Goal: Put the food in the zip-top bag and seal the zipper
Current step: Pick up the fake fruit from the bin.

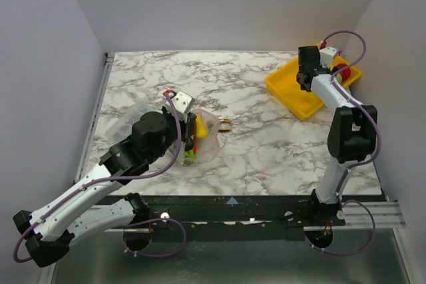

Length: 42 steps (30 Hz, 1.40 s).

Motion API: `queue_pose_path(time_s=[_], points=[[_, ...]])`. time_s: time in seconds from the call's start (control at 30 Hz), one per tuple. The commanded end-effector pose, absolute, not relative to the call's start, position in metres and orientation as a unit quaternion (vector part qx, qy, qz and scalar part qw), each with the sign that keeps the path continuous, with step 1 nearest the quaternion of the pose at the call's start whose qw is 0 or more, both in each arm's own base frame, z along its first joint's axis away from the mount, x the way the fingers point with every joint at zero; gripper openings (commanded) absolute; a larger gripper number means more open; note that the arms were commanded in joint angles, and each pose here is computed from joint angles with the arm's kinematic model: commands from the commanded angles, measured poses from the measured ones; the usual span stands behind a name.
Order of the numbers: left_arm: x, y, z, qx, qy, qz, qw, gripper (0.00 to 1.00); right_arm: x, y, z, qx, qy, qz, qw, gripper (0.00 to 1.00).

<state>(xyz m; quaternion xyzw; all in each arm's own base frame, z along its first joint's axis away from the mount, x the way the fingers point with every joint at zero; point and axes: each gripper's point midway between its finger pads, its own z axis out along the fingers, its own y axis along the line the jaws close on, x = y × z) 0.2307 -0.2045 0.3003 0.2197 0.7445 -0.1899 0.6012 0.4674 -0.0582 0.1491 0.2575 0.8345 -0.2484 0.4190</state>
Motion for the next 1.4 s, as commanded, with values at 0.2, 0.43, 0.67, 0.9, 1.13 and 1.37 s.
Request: queue_pose_path(time_s=[0.2, 0.43, 0.67, 0.9, 1.13, 1.37], points=[[0.221, -0.217, 0.324, 0.224, 0.728, -0.237, 0.603, 0.00, 0.555, -0.079, 0.144, 0.315, 0.816, -0.108, 0.473, 0.86], [0.222, -0.215, 0.324, 0.222, 0.728, -0.234, 0.604, 0.00, 0.614, -0.078, 0.143, 0.272, 0.809, -0.103, 0.510, 0.86], [0.225, -0.214, 0.322, 0.221, 0.731, -0.225, 0.605, 0.00, 0.645, -0.095, 0.122, 0.277, 0.808, -0.155, 0.496, 0.85], [0.226, -0.215, 0.320, 0.223, 0.733, -0.223, 0.603, 0.00, 0.642, -0.104, 0.084, 0.258, 0.823, -0.187, 0.469, 0.81], [0.226, -0.217, 0.318, 0.224, 0.735, -0.226, 0.599, 0.00, 0.627, -0.109, 0.037, 0.265, 0.846, -0.190, 0.423, 0.68], [0.226, -0.218, 0.317, 0.225, 0.736, -0.225, 0.598, 0.00, 0.624, -0.109, 0.017, 0.242, 0.860, -0.199, 0.403, 0.47]])
